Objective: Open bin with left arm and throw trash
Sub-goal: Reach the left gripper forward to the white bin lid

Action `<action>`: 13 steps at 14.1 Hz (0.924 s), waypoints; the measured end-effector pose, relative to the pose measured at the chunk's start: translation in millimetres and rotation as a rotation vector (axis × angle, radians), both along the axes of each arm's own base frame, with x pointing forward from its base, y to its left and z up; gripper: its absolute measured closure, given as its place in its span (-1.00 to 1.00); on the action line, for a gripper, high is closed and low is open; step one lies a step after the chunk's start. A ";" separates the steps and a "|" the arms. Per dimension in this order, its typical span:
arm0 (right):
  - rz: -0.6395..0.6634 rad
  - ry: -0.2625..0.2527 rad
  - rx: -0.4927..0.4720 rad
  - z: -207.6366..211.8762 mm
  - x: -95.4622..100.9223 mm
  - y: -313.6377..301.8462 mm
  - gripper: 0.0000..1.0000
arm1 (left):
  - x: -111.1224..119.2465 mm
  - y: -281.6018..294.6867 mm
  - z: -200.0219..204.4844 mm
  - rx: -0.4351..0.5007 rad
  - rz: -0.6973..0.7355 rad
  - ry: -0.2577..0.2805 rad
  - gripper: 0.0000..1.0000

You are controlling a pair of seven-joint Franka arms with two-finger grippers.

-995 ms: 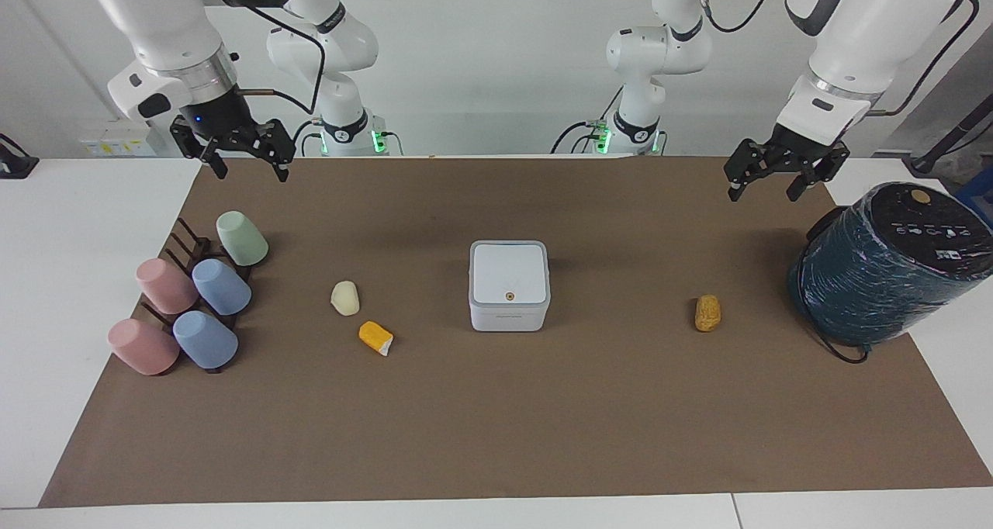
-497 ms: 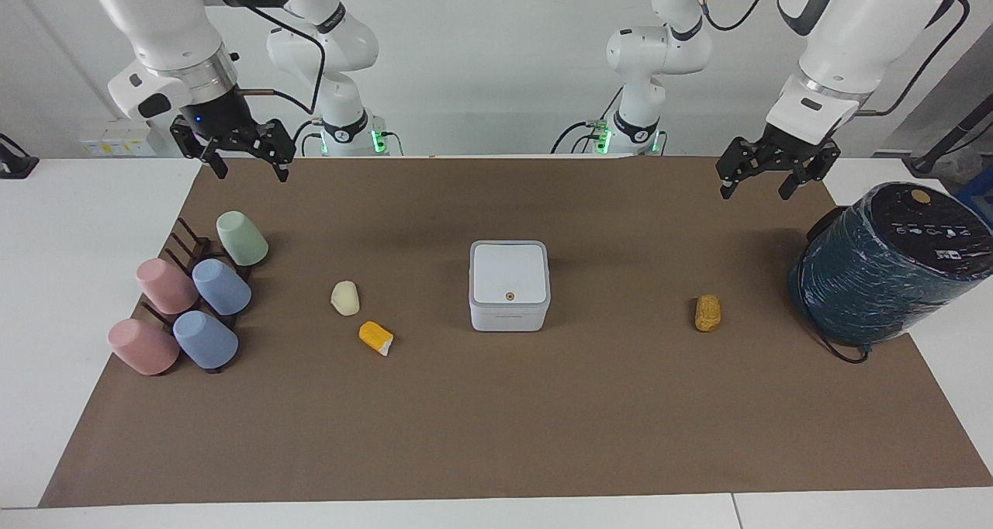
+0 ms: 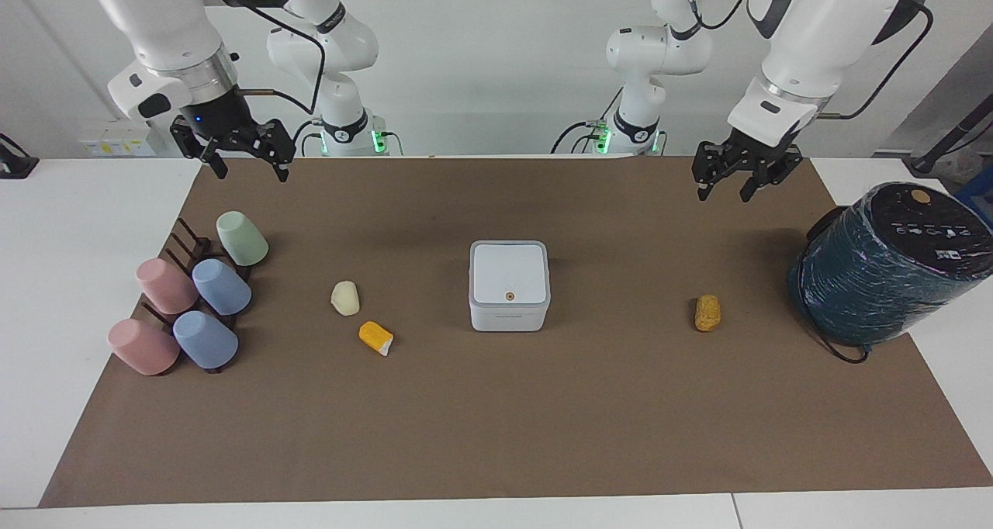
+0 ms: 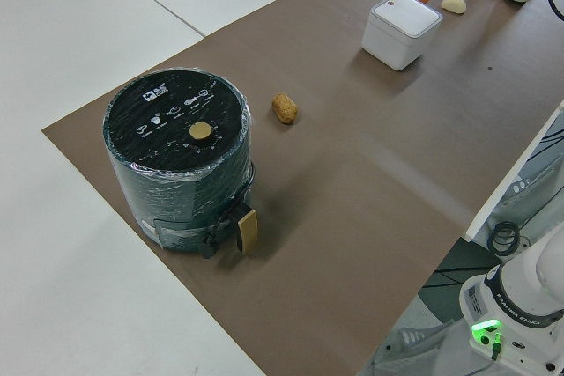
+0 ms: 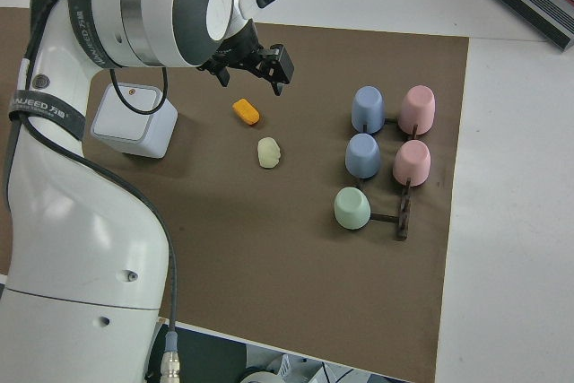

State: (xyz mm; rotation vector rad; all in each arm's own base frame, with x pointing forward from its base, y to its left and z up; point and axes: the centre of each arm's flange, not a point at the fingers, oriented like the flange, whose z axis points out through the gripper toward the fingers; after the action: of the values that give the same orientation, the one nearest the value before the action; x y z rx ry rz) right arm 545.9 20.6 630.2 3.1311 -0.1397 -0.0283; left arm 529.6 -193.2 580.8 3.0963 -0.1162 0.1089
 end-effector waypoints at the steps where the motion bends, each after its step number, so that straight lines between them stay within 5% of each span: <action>1: 0.000 0.000 0.000 0.0 0.0 0.0 -1.00 | -4.9 -11.9 -7.9 -0.011 0.001 0.012 0.97; 4: 0.000 0.000 0.000 0.0 0.0 0.0 -1.00 | -13.7 -48.7 -33.0 -0.049 0.021 0.047 0.97; 13: 0.000 0.014 -0.001 -1.3 -1.5 -0.1 -1.00 | 8.0 -137.9 -89.9 -0.230 0.127 -0.056 0.97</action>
State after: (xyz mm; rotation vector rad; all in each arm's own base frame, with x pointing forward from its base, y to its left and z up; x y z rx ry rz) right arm 544.4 20.5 628.9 3.1297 -0.1399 -0.0496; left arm 537.6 -331.1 490.9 2.8697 0.0854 0.1981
